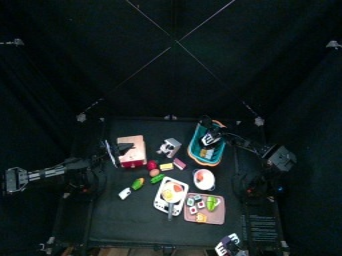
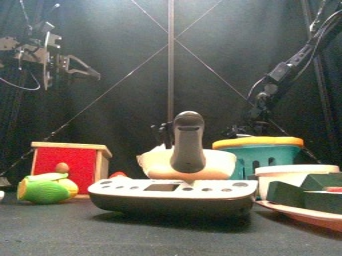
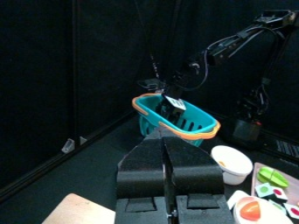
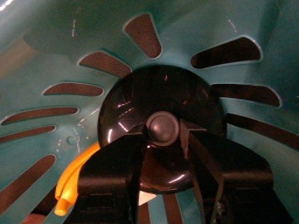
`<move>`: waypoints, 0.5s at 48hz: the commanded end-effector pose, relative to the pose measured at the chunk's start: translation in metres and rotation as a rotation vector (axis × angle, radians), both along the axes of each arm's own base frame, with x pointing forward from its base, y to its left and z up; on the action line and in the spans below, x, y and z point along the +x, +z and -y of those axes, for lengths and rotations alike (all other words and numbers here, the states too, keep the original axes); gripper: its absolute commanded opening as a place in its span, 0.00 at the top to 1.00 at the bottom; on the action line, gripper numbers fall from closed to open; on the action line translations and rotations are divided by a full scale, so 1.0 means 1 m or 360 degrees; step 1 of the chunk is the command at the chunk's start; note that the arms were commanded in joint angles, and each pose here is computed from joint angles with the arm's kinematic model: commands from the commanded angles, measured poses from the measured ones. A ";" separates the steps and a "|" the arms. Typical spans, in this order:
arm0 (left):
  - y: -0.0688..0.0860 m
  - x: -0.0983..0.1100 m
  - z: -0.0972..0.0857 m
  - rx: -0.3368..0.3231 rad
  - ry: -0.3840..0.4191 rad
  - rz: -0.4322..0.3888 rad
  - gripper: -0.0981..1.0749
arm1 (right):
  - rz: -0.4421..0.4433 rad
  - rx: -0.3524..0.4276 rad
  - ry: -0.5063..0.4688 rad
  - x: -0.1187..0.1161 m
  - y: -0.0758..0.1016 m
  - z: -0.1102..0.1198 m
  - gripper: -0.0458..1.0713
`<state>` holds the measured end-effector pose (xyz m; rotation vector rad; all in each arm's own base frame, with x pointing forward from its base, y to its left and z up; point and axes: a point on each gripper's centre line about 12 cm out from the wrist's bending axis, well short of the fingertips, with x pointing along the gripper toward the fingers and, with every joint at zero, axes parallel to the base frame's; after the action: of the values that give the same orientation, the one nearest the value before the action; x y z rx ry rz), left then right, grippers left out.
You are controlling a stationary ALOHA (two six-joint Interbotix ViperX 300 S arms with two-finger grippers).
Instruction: Grab pot lid
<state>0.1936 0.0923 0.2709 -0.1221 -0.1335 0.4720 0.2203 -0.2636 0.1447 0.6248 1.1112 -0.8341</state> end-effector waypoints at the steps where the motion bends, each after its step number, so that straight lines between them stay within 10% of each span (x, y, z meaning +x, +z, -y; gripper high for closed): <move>1: 0.005 0.001 -0.001 0.0008 0.0007 0.0023 0.84 | 0.0047 -0.0053 -0.0006 0.003 0.013 0.005 0.40; 24: 0.006 0.001 -0.001 0.0009 0.0007 0.0025 0.84 | 0.0089 -0.0104 -0.0002 0.002 0.036 0.002 0.43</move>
<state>0.1934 0.0926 0.2709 -0.1235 -0.1340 0.4734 0.2194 -0.2624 0.1520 0.6264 1.1071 -0.8358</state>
